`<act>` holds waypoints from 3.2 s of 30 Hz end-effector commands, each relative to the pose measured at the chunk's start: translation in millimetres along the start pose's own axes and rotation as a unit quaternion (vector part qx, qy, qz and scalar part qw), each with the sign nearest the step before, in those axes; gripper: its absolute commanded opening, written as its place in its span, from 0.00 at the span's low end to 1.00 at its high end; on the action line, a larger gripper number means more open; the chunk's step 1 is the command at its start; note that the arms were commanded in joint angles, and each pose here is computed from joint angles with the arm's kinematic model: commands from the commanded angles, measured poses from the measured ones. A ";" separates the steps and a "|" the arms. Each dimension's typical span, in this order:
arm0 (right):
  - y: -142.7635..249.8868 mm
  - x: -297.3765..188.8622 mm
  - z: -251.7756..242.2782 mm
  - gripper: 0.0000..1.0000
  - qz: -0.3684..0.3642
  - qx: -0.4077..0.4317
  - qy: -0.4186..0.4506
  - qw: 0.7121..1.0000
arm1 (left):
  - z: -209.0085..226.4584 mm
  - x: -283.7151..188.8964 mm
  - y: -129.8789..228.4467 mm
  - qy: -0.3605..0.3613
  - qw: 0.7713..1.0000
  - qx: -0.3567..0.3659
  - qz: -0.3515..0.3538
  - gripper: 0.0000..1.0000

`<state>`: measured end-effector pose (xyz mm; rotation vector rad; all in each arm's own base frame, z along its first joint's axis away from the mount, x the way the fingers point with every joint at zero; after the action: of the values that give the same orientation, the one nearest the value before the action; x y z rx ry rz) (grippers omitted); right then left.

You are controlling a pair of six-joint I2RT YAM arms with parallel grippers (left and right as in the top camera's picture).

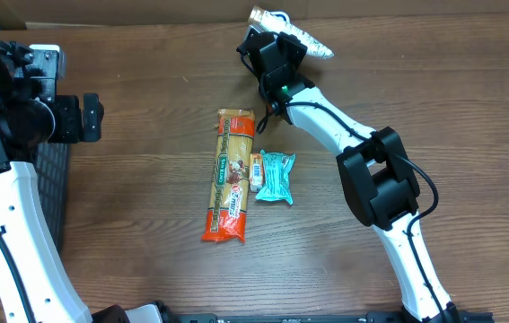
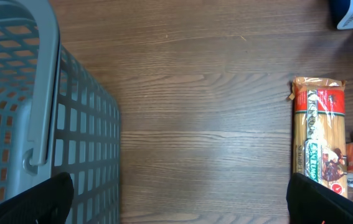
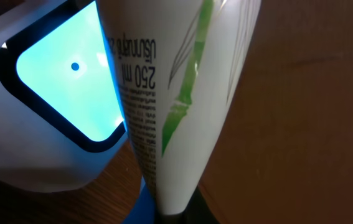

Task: Scan the item barcode
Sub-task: 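Hold the white tube up in front of the scanner, then carry the white tube to the right table edge and release it, then grasp the mint-green wipes pack with the right gripper and lift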

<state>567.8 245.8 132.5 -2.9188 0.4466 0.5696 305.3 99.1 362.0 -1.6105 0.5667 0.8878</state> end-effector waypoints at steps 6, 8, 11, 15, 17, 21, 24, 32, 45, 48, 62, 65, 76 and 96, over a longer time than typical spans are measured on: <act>1.4 -2.7 -19.6 0.04 0.002 0.018 0.020 1.000 | 1.7 2.4 -0.5 -0.003 1.000 0.005 0.002 1.00; 1.7 -3.0 -20.1 0.04 0.004 0.019 0.021 1.000 | 1.7 2.4 -0.5 -0.003 1.000 0.004 0.002 1.00; 3.5 -5.9 -26.9 0.04 0.010 0.028 0.029 0.999 | 1.7 2.4 -0.5 -0.003 1.000 0.005 0.002 1.00; 6.7 -28.4 -65.9 0.04 0.000 0.088 0.042 0.995 | 1.7 2.4 -0.5 -0.003 1.000 0.005 0.002 1.00; 10.2 -42.8 -83.2 0.04 -0.010 0.108 0.032 0.994 | 1.7 2.4 -0.5 -0.003 1.000 0.005 0.002 1.00; 20.1 -88.7 -114.0 0.04 -0.059 0.176 -0.045 0.982 | 1.7 2.4 -0.5 -0.003 1.000 0.004 0.002 1.00; 35.2 -135.9 -136.4 0.04 -0.125 0.267 -0.163 0.941 | 1.7 2.4 -0.5 -0.003 1.000 0.005 0.002 1.00; 128.1 -196.0 -176.0 0.04 -0.149 0.479 -0.407 0.763 | 1.7 2.4 -0.5 -0.003 1.000 0.005 0.002 1.00; 275.1 -127.0 -101.0 0.04 0.060 0.599 -0.456 0.655 | 1.7 2.4 -0.5 -0.003 1.000 0.004 0.002 1.00; 295.3 -109.8 -71.5 0.04 0.080 0.613 -0.452 0.643 | 1.7 2.4 -0.5 -0.003 1.000 0.004 0.002 1.00; 381.2 -76.4 12.4 0.04 0.195 0.735 -0.366 0.536 | 1.7 2.4 -0.5 -0.003 1.000 0.004 0.002 0.99; 393.0 -72.6 26.1 0.04 0.213 0.746 -0.340 0.532 | 1.7 2.4 -0.5 -0.003 1.000 0.004 0.002 1.00; 423.2 -67.5 28.6 0.15 0.222 0.761 -0.299 0.532 | 1.7 2.4 -0.4 -0.003 1.000 0.004 0.002 1.00; 339.5 -115.5 -77.0 0.42 0.114 0.718 -0.461 0.509 | 1.7 2.4 -0.5 -0.003 1.000 0.004 0.002 1.00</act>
<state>377.1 -90.3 196.0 -0.6983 0.7413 0.8858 305.2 99.1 361.9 -1.6105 0.5673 0.8884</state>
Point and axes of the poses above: each gripper's point midway between its finger pads, its own x axis out along the fingers, its own z axis along the line the jaws close on, y = z × x, the point moved 5 cm from there along -x, back along the fingers, and after that the axes turned 15 degrees about -x, right-handed, at the moved point
